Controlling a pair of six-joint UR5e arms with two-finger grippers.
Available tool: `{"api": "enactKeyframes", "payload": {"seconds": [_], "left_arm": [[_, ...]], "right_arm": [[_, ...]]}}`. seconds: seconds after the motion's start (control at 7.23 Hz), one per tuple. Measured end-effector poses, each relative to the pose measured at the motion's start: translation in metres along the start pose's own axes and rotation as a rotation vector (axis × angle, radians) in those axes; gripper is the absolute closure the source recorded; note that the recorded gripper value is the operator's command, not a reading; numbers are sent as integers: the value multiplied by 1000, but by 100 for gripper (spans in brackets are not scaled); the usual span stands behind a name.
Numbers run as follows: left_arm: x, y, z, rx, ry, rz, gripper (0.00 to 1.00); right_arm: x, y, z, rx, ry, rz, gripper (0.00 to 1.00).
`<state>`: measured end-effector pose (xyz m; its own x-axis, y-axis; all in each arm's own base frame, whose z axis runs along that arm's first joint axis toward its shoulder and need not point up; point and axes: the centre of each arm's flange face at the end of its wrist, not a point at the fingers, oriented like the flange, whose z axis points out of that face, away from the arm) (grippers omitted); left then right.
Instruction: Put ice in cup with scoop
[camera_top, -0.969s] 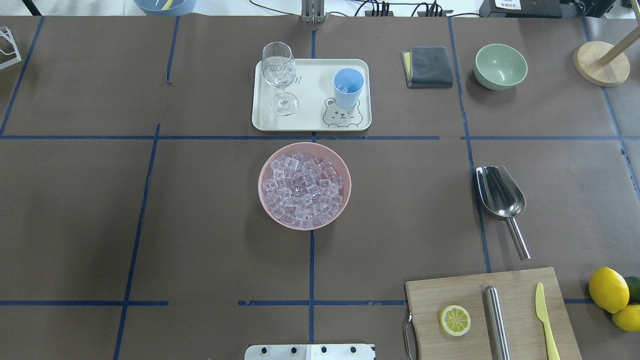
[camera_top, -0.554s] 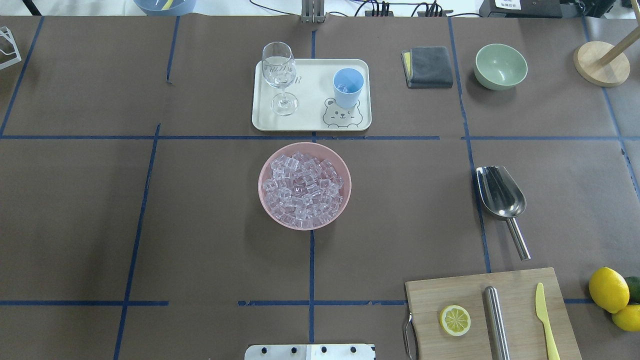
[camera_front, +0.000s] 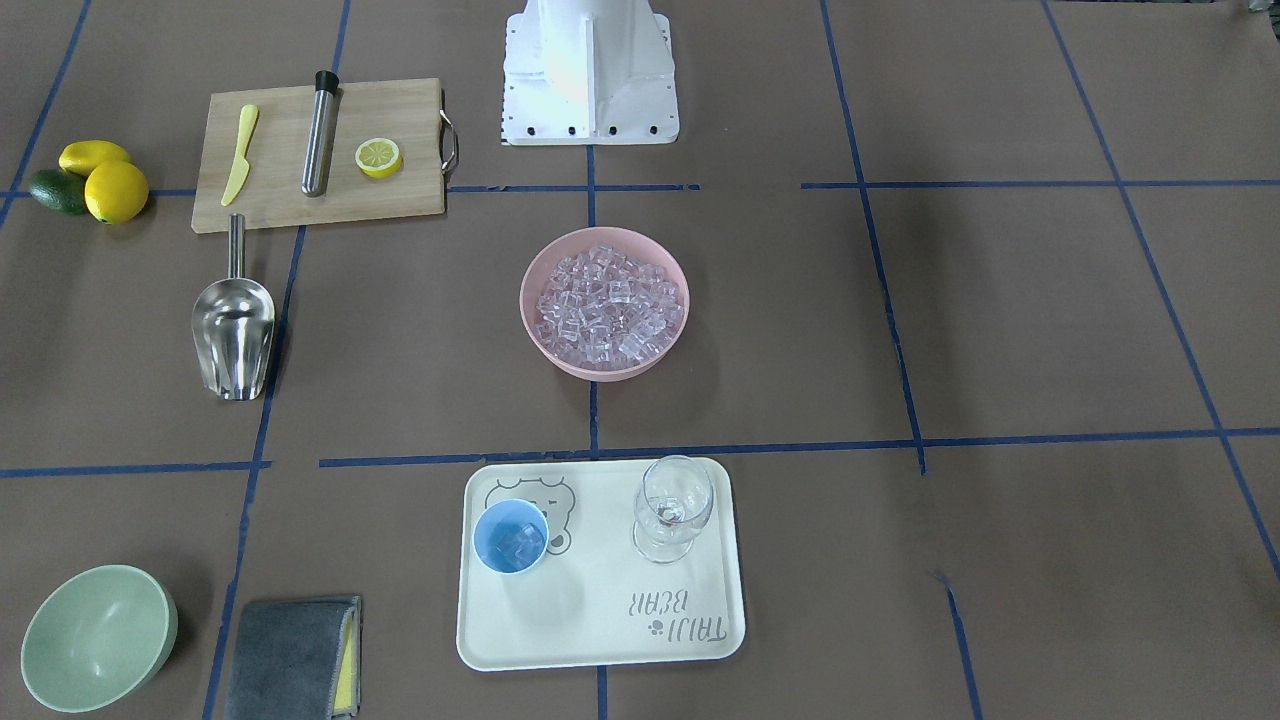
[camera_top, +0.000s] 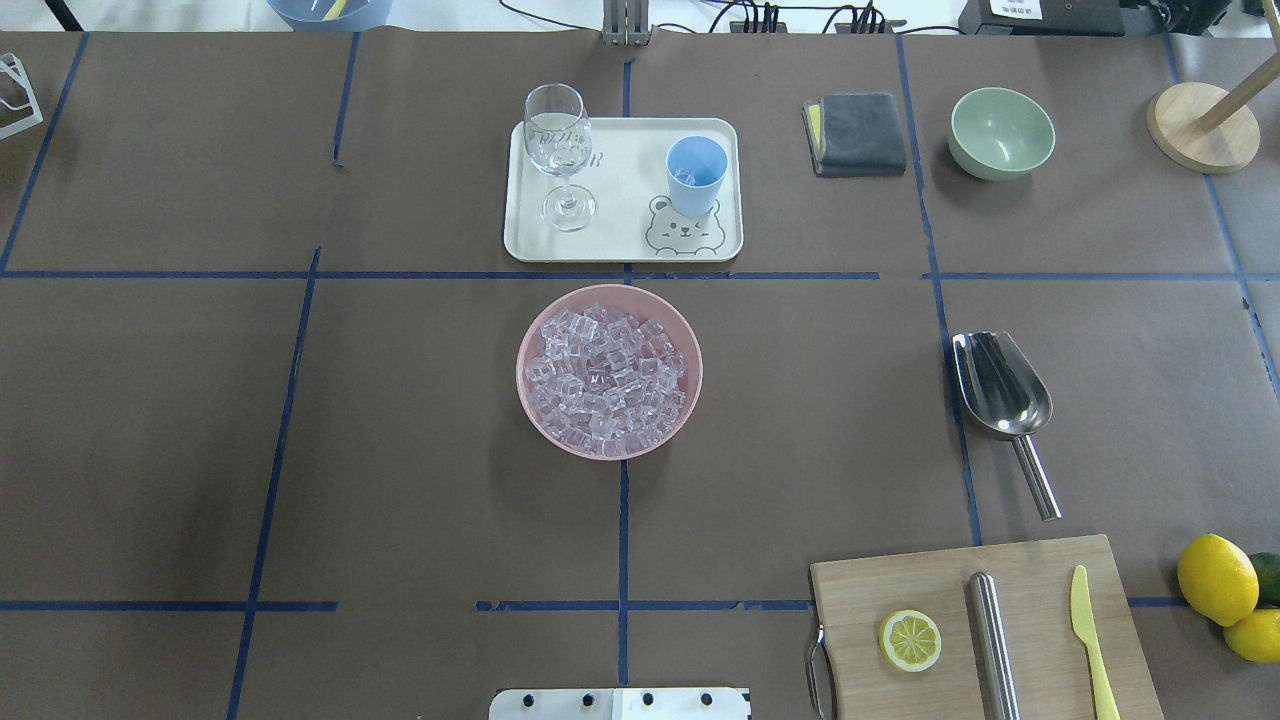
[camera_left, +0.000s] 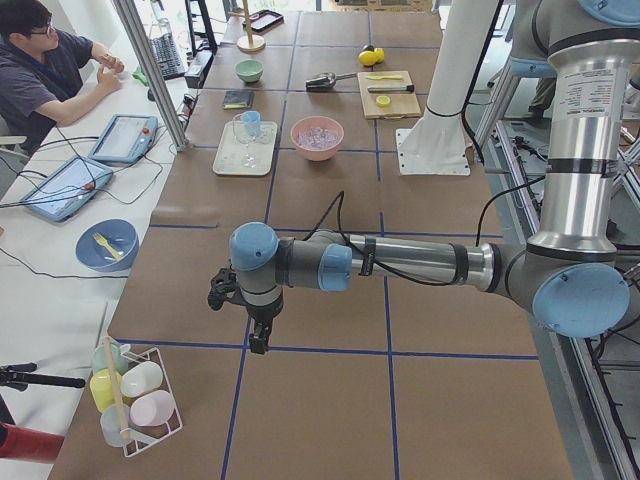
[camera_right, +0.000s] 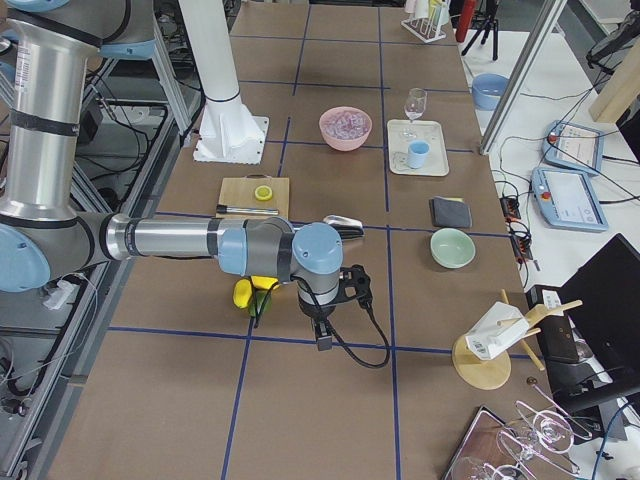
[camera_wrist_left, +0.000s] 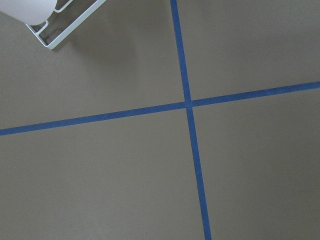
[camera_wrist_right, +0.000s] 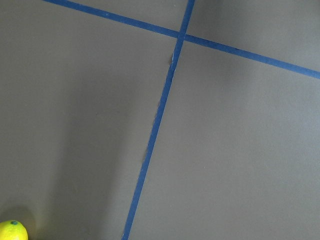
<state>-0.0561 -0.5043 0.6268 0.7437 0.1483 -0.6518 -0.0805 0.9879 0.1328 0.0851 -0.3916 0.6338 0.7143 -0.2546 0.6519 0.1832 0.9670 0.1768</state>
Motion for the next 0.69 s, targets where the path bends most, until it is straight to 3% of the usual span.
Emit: {"api": "enactKeyframes", "payload": {"seconds": [0.69], "left_arm": [[4, 0, 1, -5, -17, 17, 0]], "right_arm": [[0, 0, 0, 1, -1, -1, 0]]}}
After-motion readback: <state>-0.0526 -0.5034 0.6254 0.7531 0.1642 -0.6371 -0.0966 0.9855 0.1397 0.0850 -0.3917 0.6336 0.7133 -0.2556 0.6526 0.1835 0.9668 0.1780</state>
